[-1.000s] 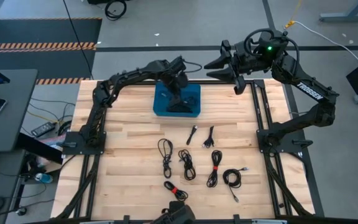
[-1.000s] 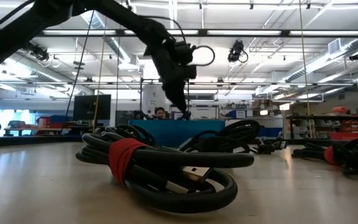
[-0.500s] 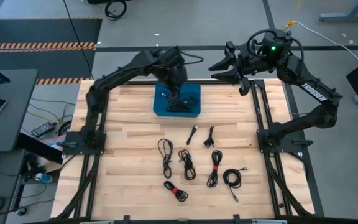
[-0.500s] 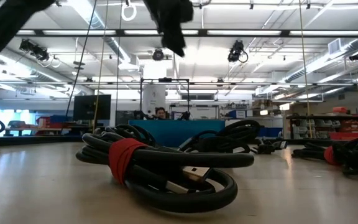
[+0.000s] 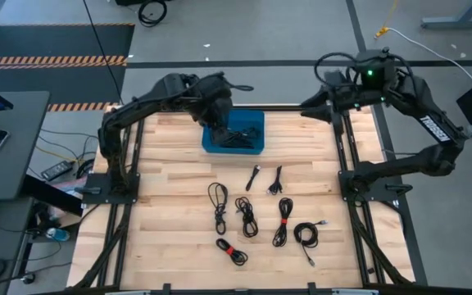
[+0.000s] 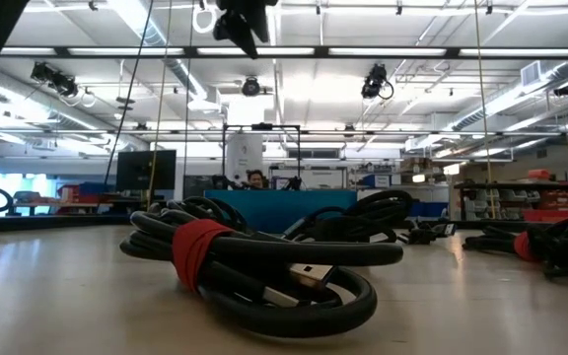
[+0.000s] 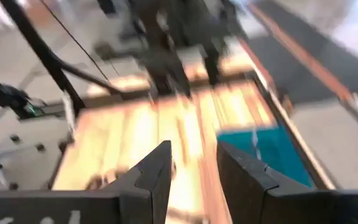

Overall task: Pick and place USB-C Cables
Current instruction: Put the black charger cable into the blue bin

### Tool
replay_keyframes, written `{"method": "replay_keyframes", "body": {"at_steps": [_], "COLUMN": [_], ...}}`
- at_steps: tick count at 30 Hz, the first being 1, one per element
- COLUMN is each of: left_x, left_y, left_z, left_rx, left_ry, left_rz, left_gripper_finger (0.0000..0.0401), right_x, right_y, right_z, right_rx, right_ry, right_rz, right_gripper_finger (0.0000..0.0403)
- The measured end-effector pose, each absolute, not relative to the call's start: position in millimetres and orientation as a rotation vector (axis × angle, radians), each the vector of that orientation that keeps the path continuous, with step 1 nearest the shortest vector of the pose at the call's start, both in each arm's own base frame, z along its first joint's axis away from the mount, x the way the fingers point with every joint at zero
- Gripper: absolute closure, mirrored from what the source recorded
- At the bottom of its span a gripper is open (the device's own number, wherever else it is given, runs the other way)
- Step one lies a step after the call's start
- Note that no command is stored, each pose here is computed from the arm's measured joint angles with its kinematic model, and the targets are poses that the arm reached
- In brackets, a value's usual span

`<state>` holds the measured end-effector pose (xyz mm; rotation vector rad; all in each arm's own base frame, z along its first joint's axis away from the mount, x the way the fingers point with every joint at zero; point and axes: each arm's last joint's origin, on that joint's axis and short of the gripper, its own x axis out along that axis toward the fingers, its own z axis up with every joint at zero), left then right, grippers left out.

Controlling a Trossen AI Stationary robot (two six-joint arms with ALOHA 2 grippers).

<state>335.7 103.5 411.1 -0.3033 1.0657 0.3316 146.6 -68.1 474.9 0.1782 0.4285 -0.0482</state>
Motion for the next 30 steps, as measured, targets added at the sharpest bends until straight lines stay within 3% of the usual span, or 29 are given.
{"method": "replay_keyframes", "body": {"at_steps": [7,19,30], "left_x": [341,355,355], "left_y": [81,36,32], "left_z": [398,403,404], "left_rx": [-0.389,-0.127,-0.030], "left_ry": [1.148,1.015,1.004], "left_rz": [0.373,0.563,0.623], "left_gripper_finger": [0.0161,0.0161,0.0162], "right_x": [128,132,170], "right_y": [-55,-44,-33], "right_z": [451,425,317], "right_rx": [0.382,0.492,0.632], "right_ry": [0.731,1.009,1.251], "right_rz": [-0.148,-0.286,-0.350], "right_gripper_finger": [0.0269,0.0275,0.0273]}}
